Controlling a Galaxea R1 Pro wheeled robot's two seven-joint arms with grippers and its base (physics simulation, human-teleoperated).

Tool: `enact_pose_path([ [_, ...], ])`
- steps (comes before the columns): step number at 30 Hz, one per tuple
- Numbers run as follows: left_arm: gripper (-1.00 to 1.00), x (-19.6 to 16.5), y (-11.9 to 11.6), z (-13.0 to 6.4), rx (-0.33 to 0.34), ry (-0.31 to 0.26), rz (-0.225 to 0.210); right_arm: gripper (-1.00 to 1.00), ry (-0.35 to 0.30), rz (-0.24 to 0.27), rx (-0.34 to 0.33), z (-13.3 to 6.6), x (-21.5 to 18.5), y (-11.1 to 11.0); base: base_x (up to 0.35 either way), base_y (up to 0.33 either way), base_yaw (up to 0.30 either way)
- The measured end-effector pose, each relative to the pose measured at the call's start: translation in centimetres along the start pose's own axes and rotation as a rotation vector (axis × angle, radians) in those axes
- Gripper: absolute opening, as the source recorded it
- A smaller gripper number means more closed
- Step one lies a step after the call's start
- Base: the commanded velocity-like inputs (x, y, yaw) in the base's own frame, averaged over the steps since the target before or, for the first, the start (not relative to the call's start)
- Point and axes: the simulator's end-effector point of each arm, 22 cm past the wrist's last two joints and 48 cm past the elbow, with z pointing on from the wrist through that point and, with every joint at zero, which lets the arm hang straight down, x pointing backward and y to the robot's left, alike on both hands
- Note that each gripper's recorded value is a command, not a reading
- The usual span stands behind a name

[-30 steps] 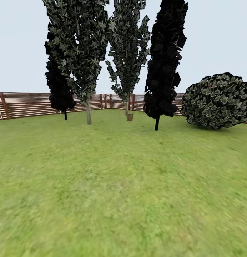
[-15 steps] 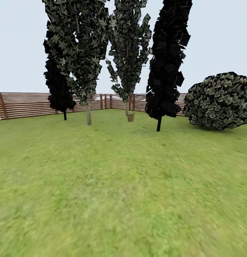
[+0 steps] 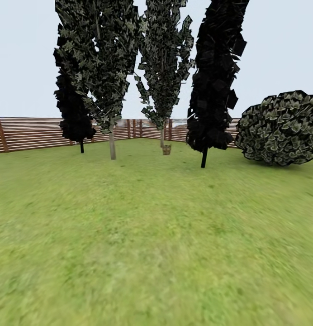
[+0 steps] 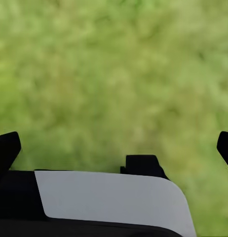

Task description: Take the three Easter eggs out of the wicker basket on the lawn in the garden, then place them on the lawn next to a single tree (choose any tree) so that all three eggs are next to the same tree and none are left in the basket.

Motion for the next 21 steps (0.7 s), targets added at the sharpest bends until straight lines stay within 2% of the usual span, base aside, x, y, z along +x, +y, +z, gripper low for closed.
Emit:
enact_pose_path([
  [21, 1.0, 0.06, -0.07, 0.0, 0.002, 0.001, 0.0, 1.0, 0.0, -0.001, -0.002, 0.0, 0.02, 0.12, 0.334, 0.09, 0.0],
])
